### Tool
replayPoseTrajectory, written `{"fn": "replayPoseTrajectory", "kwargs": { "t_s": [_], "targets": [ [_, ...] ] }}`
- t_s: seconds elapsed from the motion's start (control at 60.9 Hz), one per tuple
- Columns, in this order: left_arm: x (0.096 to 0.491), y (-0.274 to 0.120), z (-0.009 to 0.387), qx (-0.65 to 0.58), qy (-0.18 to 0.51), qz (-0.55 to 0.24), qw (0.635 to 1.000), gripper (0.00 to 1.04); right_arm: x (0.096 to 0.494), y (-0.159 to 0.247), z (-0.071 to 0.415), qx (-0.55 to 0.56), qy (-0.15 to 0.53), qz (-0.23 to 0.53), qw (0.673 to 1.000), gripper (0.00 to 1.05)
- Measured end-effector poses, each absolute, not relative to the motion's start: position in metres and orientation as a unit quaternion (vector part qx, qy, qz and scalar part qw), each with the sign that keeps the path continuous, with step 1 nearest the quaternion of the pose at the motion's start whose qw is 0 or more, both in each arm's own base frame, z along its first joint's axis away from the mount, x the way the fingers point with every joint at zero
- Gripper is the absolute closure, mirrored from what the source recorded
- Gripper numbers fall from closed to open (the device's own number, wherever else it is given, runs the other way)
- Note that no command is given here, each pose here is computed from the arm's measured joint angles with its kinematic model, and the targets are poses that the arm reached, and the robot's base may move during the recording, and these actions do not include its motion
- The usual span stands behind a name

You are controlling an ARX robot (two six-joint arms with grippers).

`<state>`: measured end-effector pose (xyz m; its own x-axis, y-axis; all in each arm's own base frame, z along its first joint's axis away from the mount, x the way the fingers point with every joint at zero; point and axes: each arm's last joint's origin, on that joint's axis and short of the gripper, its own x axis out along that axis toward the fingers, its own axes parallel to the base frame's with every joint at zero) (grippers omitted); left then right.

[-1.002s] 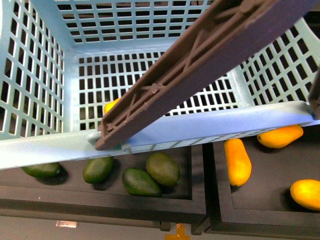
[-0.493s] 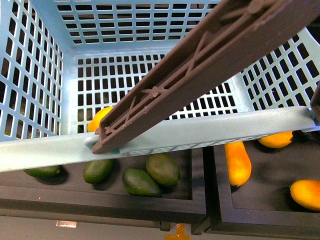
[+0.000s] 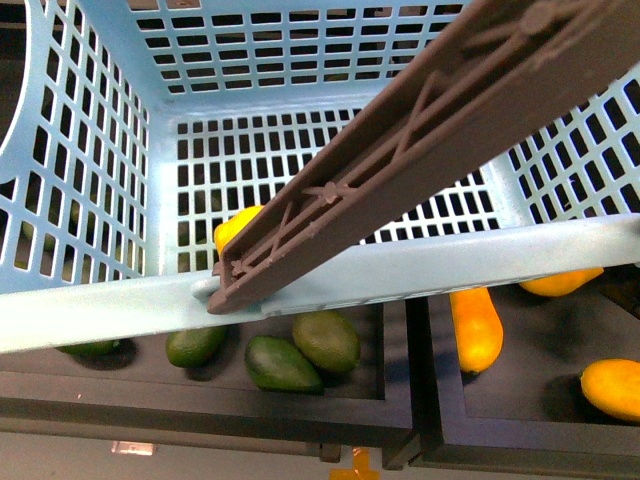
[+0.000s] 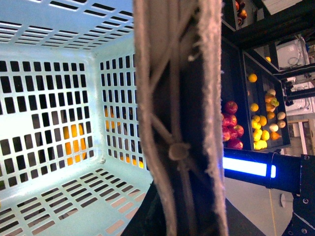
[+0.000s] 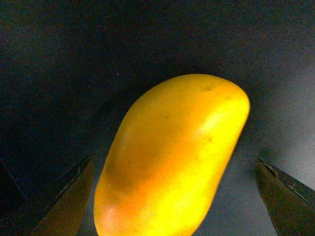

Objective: Pick lemon and mango into basket

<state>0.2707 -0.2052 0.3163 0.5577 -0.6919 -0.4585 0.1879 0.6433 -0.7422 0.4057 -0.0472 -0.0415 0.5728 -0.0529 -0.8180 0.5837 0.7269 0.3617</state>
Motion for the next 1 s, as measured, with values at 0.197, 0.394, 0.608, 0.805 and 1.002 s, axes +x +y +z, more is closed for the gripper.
{"fn": "replayPoseTrajectory", "kwargs": {
  "t_s": [0.197,0.394,0.608,0.805,1.002],
  "targets": [
    [0.271,-0.205,0.316,-0.326,0.385,-0.267,0.821,1.0,0.41,-0.04,-0.05,0.305,0.433,-0.188,0.827,0.34],
    [0.271,-0.205,0.316,-0.326,0.385,-0.267,0.821,1.0,0.39,-0.046,-0.036,0.321,0.406,-0.176,0.837,0.42],
    [0.271,-0.205,0.316,-0.326,0.386,-0.268,0.82,1.0,0.364,-0.061,0.033,0.302,0.331,-0.144,0.882,0.42],
    [0.271,-0.205,0.316,-0.326,0.386,-0.268,0.821,1.0,0.324,-0.072,0.117,0.278,0.26,-0.115,0.917,0.42],
    [0.271,-0.205,0.316,-0.326,0.386,-0.268,0.821,1.0,0.297,-0.064,0.193,0.265,0.188,-0.076,0.943,0.42]
  ]
}}
